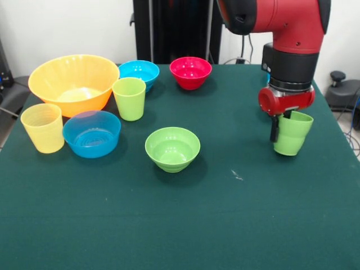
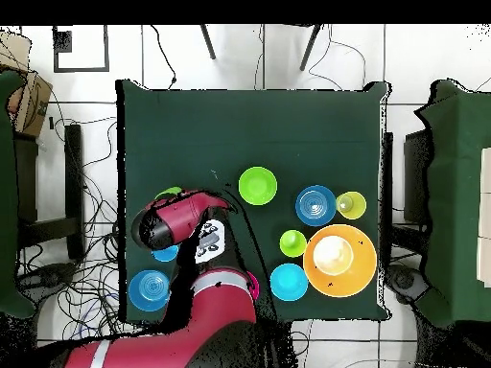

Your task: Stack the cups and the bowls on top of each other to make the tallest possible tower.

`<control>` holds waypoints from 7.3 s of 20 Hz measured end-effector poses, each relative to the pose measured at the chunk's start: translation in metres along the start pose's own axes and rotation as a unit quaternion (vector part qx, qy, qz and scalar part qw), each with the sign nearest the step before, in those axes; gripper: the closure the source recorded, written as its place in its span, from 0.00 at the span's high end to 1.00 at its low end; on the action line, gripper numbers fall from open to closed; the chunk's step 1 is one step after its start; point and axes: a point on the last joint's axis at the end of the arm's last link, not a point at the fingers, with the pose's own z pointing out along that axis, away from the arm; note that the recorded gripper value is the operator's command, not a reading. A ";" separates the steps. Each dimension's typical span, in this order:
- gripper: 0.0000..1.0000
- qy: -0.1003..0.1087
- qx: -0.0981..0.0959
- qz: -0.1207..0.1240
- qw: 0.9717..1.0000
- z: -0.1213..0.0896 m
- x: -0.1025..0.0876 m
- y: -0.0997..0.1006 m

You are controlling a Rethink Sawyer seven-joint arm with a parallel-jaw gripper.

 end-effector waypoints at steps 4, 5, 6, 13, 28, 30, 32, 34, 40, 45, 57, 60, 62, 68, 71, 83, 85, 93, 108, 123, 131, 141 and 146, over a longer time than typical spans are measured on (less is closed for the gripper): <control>0.00 0.001 0.000 0.001 1.000 0.001 0.001 -0.001; 0.00 0.001 -0.001 0.003 1.000 0.001 0.001 -0.003; 0.00 0.001 -0.001 0.005 1.000 0.002 0.001 -0.004; 0.00 -0.008 -0.020 0.058 0.998 0.004 -0.004 -0.047; 0.00 0.023 -0.069 0.170 0.983 -0.002 0.010 -0.145; 0.00 0.033 -0.080 0.172 0.981 -0.003 0.010 -0.144; 0.00 0.039 -0.090 0.171 0.980 -0.005 0.007 -0.139; 0.00 0.041 -0.097 0.169 0.980 -0.006 0.003 -0.134; 0.00 0.031 -0.110 0.152 0.982 -0.009 -0.008 -0.119; 0.00 0.027 -0.119 0.133 0.984 -0.010 -0.007 -0.106; 0.00 0.012 -0.152 0.140 0.978 -0.019 0.008 -0.123; 0.00 0.003 -0.156 0.147 0.977 -0.021 0.012 -0.139; 0.00 0.000 -0.155 0.148 0.977 -0.022 0.014 -0.144; 0.00 -0.013 -0.153 0.147 0.977 -0.024 0.016 -0.161; 0.00 -0.019 -0.153 0.142 0.978 -0.024 0.015 -0.163; 0.00 -0.005 -0.171 0.123 0.978 -0.035 0.006 -0.153; 0.00 0.003 -0.172 0.120 0.978 -0.037 0.008 -0.156; 0.00 0.040 -0.160 0.089 0.982 -0.047 0.021 -0.173; 0.00 0.050 -0.123 -0.042 0.990 -0.055 0.036 -0.200; 0.00 0.030 -0.107 -0.081 0.990 -0.054 0.043 -0.239; 0.00 0.021 -0.102 -0.092 0.990 -0.055 0.049 -0.260; 0.00 0.021 -0.092 -0.109 0.990 -0.052 0.054 -0.264; 0.00 0.022 -0.091 -0.111 0.989 -0.052 0.054 -0.263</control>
